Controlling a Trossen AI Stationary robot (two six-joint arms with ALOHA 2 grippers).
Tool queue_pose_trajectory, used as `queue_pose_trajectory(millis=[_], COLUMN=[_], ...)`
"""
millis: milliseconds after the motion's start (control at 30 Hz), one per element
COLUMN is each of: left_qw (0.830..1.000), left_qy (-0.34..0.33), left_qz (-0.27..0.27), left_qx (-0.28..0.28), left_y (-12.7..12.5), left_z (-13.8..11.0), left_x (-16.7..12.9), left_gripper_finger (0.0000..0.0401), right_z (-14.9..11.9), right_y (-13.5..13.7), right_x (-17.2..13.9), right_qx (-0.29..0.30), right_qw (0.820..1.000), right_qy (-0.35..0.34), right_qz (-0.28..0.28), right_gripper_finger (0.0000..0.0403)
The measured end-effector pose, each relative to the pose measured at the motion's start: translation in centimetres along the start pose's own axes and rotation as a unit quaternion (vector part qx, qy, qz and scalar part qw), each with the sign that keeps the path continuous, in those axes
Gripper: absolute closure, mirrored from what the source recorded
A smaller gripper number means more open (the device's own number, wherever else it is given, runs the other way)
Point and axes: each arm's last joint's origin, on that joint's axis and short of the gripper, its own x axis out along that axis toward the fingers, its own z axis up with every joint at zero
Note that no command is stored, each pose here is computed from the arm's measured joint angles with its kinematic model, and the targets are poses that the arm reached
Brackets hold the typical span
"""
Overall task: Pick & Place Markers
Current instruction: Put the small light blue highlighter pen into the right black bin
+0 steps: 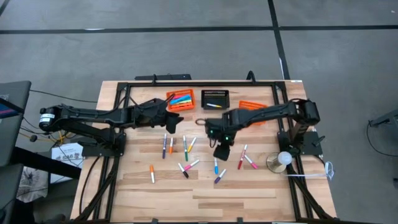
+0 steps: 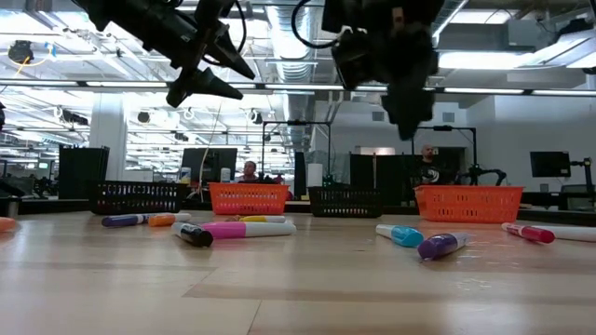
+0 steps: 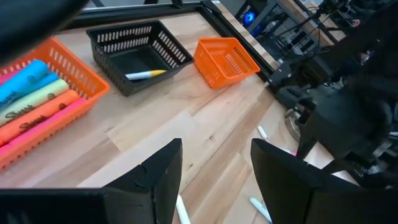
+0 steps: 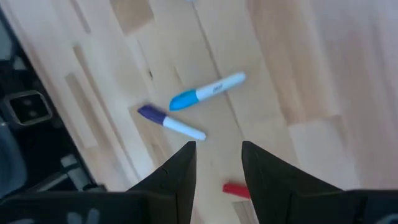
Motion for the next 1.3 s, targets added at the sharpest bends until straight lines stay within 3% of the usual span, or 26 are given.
queue_pose_trajectory(millis=[100, 267, 433, 600, 900, 1300], left_qw=[1.000, 1.000, 1.000, 1.000, 1.000, 0.999], left_qy=[0.003, 0.008, 0.011, 0.010, 0.010, 0.009], left_qz=[-0.005, -0.012, -0.016, -0.015, -0.015, -0.016], left_qx=[0.000, -0.020, -0.020, -0.017, -0.003, 0.034], left_y=[-0.2, -0.5, -0.7, -0.7, -0.7, -0.7], left_z=[-0.2, -0.4, -0.6, -0.6, -0.6, -0.5], left_x=[-0.1, -0.2, -0.2, -0.2, -0.2, -0.2], left_gripper_finger=[0.0211, 0.0211, 0.0211, 0.0211, 0.0211, 0.0211], right_z=[-0.8, -1.6, -1.8, -1.9, -2.1, -1.4], right_y=[1.3, 4.3, 5.7, 5.7, 6.1, 5.6], right_x=[1.3, 2.6, 3.0, 3.1, 3.2, 7.2], right_qx=[-0.023, -0.060, 0.006, 0.102, 0.240, 0.313], right_qw=[1.000, 0.995, 0.991, 0.985, 0.958, 0.934], right_qy=[0.002, -0.054, -0.109, -0.120, -0.146, -0.139], right_qz=[-0.017, -0.052, -0.075, -0.069, -0.066, -0.103], right_gripper_finger=[0.0285, 0.0285, 0.0285, 0.0285, 0.0285, 0.0285])
